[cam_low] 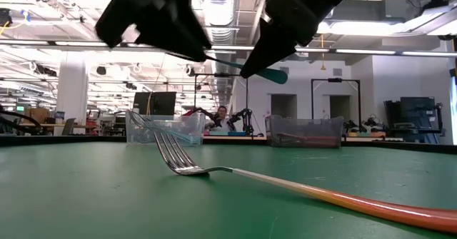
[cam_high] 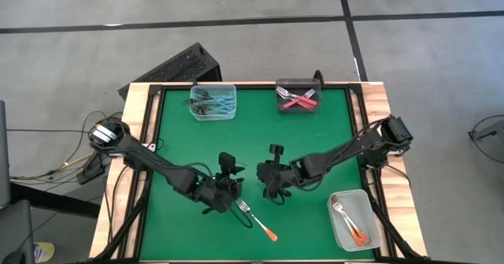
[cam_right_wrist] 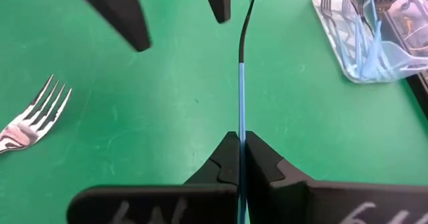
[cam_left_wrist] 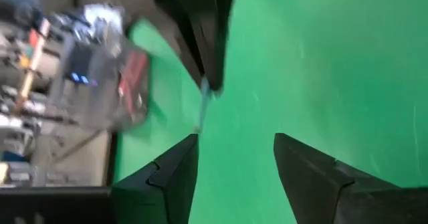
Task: Sort silverware by color (type)
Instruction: Put the black fork into the transparent bin, then put the orange fork into the white bin
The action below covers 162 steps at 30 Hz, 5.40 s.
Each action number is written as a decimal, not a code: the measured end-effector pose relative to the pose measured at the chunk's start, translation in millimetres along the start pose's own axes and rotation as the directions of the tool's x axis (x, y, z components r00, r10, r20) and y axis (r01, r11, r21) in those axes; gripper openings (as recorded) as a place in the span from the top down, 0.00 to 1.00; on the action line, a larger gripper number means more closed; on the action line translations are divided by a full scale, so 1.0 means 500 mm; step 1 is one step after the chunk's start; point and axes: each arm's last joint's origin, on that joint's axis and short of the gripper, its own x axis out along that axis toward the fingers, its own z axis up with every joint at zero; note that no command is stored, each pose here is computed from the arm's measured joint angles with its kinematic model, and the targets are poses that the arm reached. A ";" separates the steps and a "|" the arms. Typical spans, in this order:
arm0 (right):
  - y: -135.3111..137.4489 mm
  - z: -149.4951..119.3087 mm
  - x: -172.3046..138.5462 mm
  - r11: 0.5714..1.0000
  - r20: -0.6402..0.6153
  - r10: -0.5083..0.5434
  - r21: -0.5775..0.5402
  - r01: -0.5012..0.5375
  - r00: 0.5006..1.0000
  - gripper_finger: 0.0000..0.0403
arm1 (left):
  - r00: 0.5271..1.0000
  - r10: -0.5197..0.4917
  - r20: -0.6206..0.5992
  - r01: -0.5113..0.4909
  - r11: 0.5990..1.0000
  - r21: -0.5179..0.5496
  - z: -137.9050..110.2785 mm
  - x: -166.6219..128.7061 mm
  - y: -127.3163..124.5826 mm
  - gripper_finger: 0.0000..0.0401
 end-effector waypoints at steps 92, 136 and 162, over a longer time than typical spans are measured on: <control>0.201 -0.048 0.053 0.819 0.009 0.254 0.529 -0.220 0.967 0.69 | 0.913 -0.201 -0.354 0.053 0.921 -0.386 -0.133 0.023 0.190 0.75; 0.170 -0.099 0.122 0.898 -0.323 0.331 0.395 -0.192 0.886 0.94 | 0.978 0.149 -0.147 -0.207 0.790 -0.577 -0.125 -0.012 0.060 0.76; 0.062 -0.156 -0.318 0.770 -0.685 -0.064 0.429 0.472 0.726 0.97 | 0.980 0.184 -0.079 -0.198 0.821 -0.536 -0.114 -0.052 0.040 0.76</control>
